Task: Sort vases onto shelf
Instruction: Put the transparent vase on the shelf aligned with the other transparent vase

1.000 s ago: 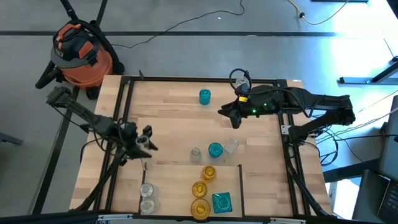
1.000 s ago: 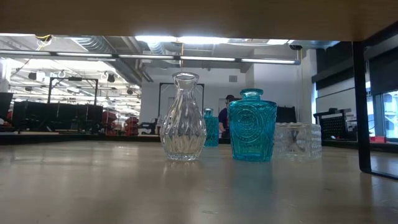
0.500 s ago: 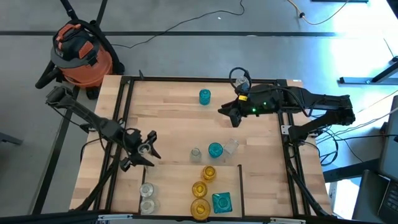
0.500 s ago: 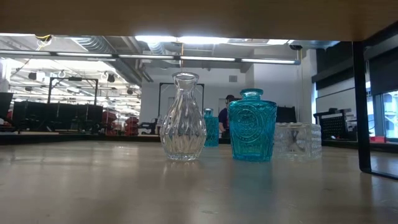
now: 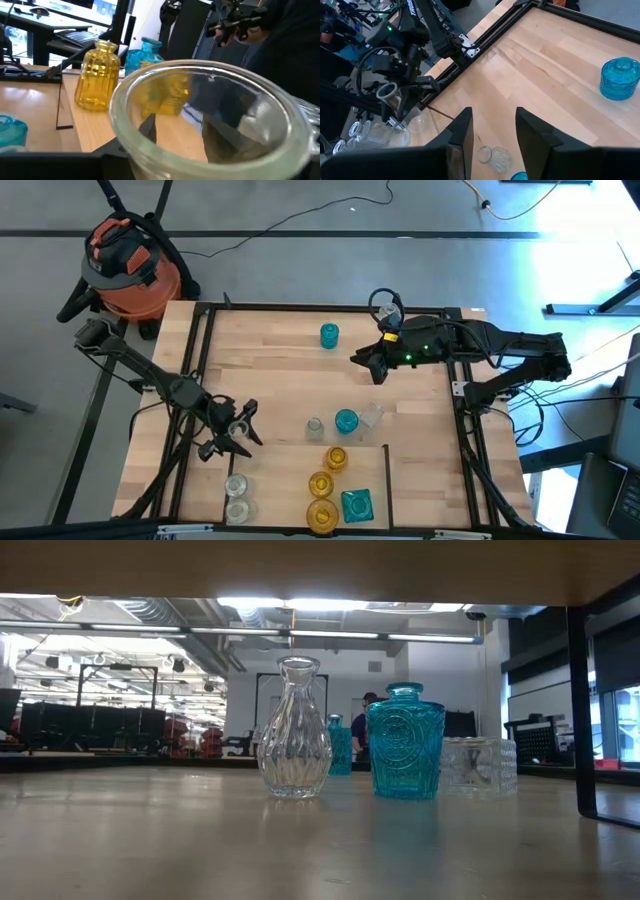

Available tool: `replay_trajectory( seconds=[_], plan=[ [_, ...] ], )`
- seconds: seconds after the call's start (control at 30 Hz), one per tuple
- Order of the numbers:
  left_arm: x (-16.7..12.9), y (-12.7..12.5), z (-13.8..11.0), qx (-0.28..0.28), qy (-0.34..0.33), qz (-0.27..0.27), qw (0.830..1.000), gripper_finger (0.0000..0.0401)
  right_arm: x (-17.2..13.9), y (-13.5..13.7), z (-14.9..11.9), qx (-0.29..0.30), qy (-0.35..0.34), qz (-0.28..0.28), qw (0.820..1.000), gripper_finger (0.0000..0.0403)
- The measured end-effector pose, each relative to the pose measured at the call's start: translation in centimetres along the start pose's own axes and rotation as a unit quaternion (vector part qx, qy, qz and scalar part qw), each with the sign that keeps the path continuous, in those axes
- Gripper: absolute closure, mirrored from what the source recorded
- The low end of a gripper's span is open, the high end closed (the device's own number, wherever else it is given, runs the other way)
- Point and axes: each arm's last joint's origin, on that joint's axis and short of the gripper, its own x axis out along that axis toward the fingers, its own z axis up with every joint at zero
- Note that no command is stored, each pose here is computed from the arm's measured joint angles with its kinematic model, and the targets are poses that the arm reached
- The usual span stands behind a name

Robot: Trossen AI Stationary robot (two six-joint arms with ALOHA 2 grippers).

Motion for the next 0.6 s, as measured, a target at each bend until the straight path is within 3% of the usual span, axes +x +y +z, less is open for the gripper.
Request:
replay_trajectory(
  seconds=[0.33, 0.47, 0.6],
  plan=[
    [0.05, -0.03, -0.05, 0.000, 0.004, -0.007, 1.000, 0.0239, 0.02, 0.00, -0.01, 0.000, 0.000, 0.000, 1.000, 0.0292],
    [0.06, -0.02, -0.09, 0.047, 0.005, -0.007, 0.999, 0.0213, 0.02, 0.00, -0.01, 0.000, 0.000, 0.000, 1.000, 0.0292],
    [0.06, -0.02, -0.11, 0.065, 0.006, -0.006, 0.998, 0.0216, 0.02, 0.00, -0.01, 0.004, 0.001, 0.000, 1.000, 0.0292]
  ],
)
